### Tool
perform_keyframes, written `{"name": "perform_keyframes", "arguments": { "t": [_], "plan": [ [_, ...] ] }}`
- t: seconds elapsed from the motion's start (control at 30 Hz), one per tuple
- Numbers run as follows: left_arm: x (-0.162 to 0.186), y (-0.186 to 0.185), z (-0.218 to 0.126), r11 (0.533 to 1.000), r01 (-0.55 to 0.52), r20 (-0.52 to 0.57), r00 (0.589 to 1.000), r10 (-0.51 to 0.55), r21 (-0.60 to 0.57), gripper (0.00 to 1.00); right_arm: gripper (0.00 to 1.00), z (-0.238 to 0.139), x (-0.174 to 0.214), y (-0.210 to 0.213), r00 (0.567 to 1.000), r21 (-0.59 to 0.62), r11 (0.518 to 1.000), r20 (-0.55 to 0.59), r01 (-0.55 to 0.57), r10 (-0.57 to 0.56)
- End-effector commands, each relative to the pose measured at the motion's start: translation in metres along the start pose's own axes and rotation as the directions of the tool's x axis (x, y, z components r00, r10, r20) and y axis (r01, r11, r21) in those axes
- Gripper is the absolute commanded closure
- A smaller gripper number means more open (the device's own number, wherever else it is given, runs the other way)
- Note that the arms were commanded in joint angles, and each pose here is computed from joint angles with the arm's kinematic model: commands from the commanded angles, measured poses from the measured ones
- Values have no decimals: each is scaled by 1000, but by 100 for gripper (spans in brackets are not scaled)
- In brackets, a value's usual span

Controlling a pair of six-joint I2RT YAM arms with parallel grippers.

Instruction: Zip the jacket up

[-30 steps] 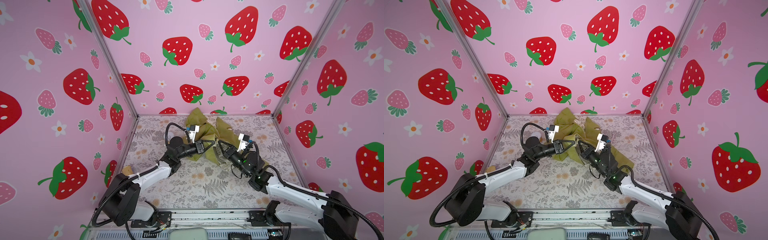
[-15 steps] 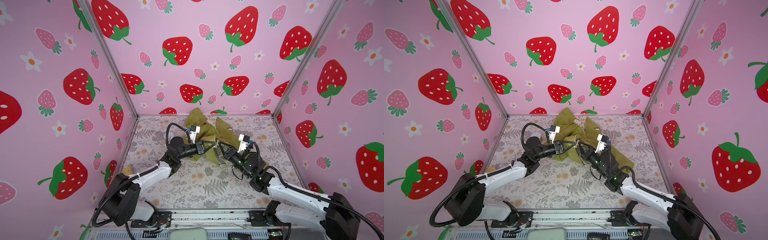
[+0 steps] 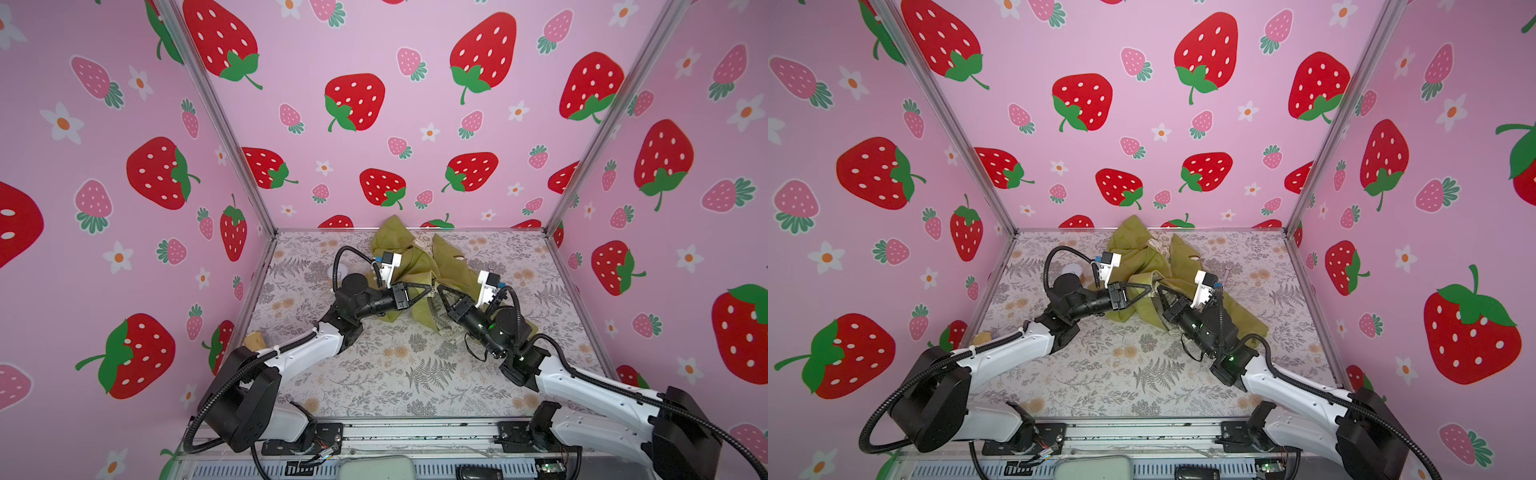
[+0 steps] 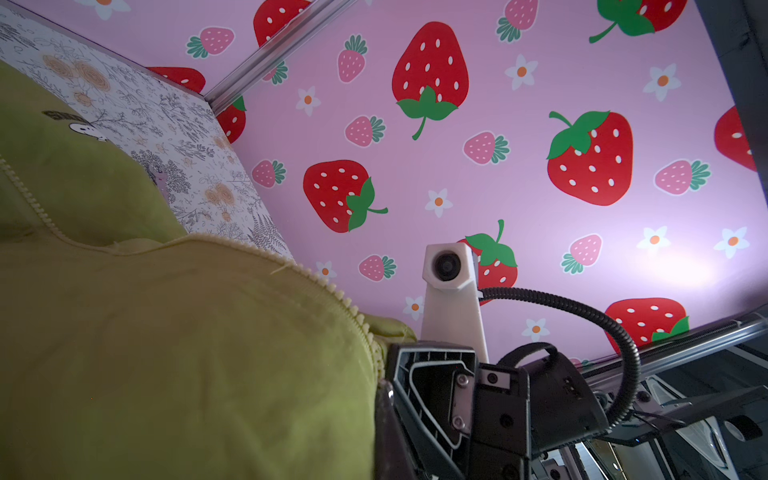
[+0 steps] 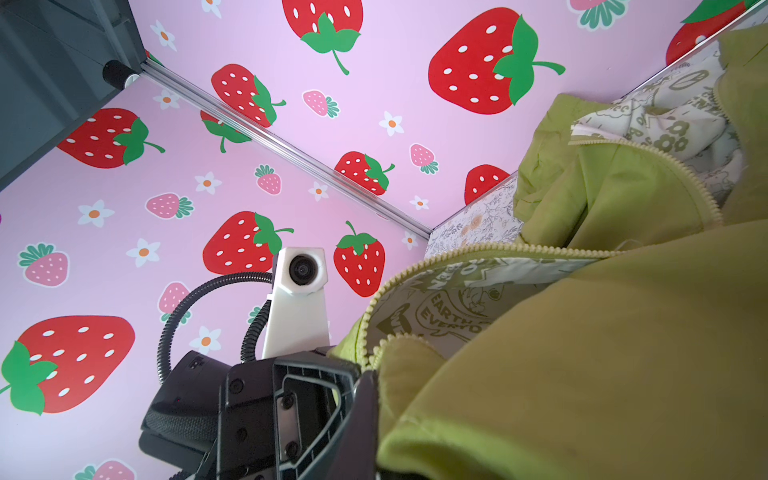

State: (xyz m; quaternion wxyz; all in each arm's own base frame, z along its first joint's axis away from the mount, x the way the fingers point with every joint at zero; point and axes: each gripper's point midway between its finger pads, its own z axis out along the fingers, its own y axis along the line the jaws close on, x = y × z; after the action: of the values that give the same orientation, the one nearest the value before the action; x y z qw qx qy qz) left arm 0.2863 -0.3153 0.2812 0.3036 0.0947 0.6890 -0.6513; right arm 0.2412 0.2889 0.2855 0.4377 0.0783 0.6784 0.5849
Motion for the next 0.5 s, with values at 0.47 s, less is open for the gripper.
{"name": "perform_keyframes", "arguments": {
  "t": [0.47],
  "plan": [
    [-15,-16,2,997,-62,45,997,60,43,100,100,-11,32,-16,993,26,1000,-117,8,-5]
  ]
}}
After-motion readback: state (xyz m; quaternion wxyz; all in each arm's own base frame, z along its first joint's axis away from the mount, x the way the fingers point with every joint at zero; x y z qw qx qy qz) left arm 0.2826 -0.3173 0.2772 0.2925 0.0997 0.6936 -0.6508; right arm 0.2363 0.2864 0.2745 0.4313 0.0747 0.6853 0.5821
